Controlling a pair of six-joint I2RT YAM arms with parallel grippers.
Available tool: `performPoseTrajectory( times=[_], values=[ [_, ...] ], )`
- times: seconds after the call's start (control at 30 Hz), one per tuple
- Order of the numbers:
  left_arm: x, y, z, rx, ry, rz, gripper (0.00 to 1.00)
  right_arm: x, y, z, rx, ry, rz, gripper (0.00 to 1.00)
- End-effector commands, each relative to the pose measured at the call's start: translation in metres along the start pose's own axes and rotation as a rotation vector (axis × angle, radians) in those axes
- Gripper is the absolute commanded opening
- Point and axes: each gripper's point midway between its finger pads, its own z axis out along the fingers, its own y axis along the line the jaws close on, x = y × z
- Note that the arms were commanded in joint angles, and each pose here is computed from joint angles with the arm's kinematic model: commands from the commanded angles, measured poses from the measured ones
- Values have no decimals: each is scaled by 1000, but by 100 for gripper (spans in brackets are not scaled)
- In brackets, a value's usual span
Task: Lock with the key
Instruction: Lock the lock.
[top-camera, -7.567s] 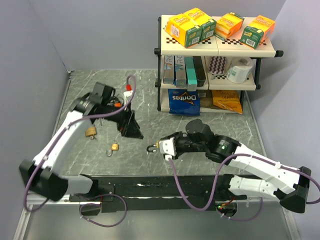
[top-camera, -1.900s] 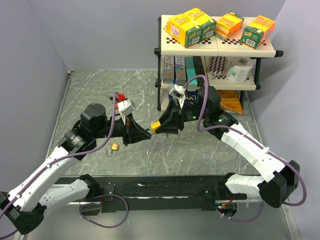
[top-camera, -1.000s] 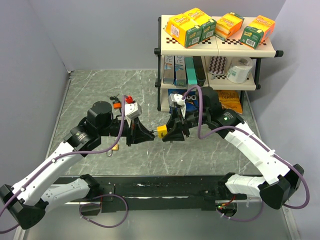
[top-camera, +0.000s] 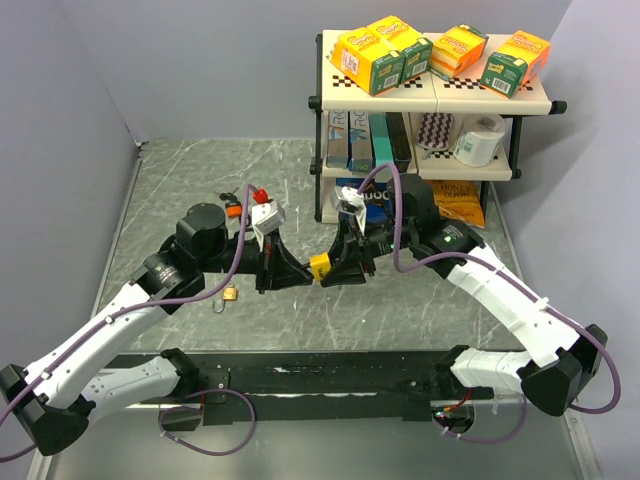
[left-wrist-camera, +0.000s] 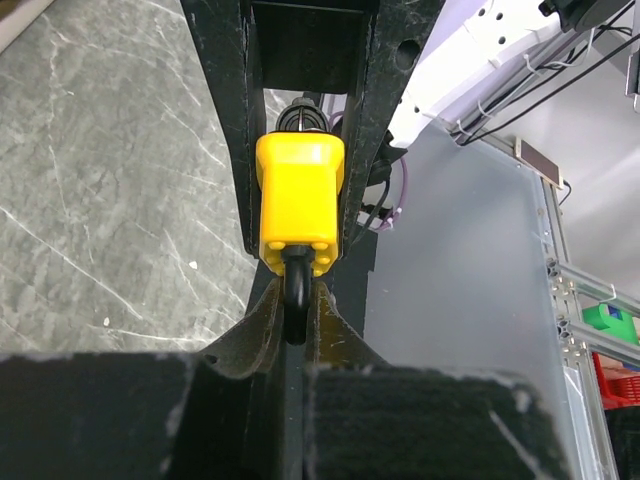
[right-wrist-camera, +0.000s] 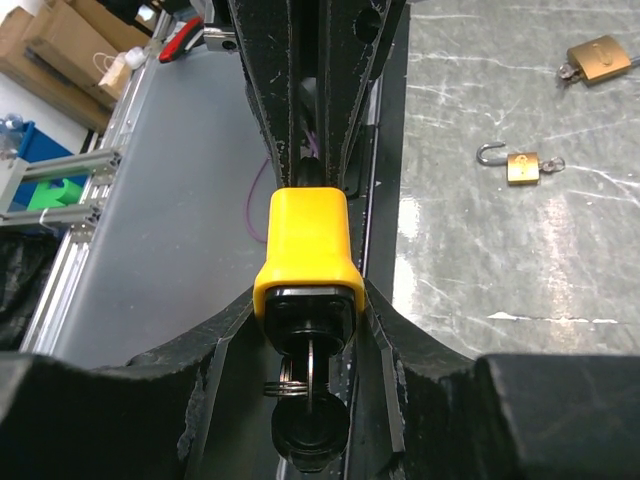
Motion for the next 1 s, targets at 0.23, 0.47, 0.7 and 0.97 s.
performPoseTrajectory(
  times=[0.23,0.47,0.7,0.97],
  values=[
    [-29,8,-5,7,-134,112,1,-17,15,8,-93,-21,-120,25],
    [1,16,-25,-10,-26,204,1,-8,4,-29,60,9,-142,68],
    [10,14,-26,19,5,220,1,-6,-1,-36,103,26,-134,60],
    [9,15,-24,25,6,231,1,-12,-7,-29,82,8,-97,49]
  ],
)
